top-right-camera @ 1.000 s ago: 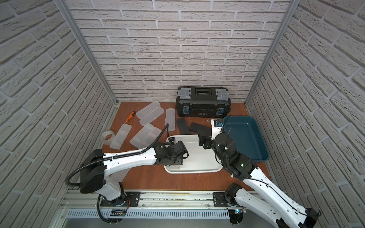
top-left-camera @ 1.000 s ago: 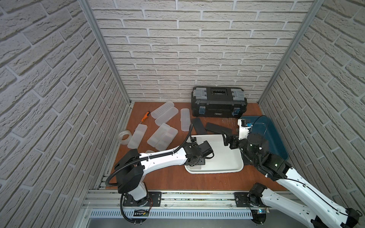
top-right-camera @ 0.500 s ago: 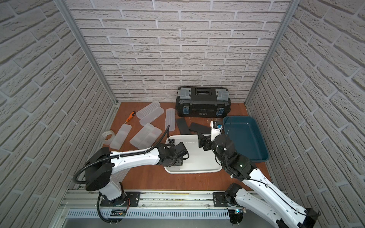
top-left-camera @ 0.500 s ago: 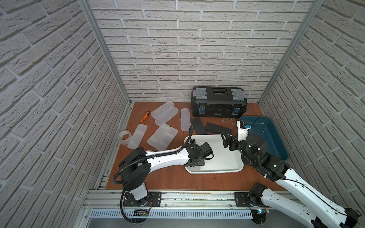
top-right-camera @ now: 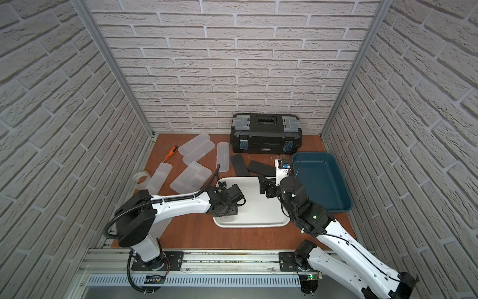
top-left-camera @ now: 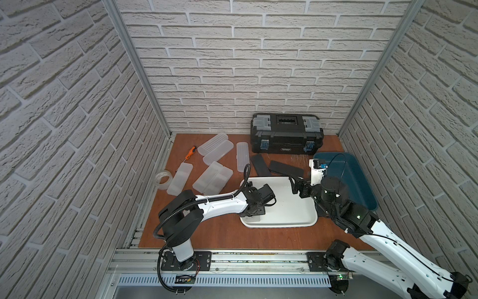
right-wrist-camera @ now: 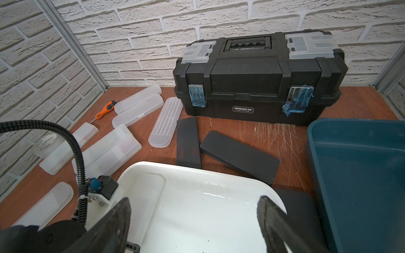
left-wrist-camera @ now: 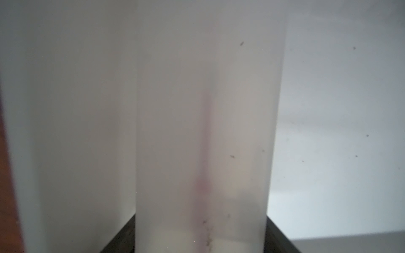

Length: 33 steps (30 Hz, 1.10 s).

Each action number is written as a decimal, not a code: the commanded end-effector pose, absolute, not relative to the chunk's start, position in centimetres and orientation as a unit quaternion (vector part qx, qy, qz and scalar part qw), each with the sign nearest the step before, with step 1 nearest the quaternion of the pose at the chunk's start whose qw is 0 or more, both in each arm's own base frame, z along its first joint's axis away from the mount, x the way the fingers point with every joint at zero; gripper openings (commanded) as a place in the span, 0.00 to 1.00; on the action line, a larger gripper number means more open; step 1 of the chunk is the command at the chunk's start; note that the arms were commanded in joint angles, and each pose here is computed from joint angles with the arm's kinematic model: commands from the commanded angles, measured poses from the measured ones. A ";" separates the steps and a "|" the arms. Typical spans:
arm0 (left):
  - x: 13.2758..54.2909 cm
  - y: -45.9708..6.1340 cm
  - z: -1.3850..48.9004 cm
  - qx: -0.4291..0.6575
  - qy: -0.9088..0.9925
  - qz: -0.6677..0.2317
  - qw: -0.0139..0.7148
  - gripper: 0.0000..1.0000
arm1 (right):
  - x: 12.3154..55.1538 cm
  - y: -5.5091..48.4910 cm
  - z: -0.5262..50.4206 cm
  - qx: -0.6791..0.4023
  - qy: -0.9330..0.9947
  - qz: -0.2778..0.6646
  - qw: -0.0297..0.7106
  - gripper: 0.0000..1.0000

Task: Place the pencil cases by color into the storage box
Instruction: Place the pencil case at the storage box.

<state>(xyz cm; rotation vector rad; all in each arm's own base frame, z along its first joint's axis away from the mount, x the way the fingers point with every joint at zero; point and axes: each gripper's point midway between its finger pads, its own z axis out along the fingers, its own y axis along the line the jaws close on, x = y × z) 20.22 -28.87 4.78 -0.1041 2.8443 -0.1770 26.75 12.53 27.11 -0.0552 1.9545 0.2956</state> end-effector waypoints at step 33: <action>22.7 -27.1 15.0 0.082 0.970 0.005 0.228 0.97 | 26.3 11.6 28.4 -0.022 0.806 0.121 0.579 0.95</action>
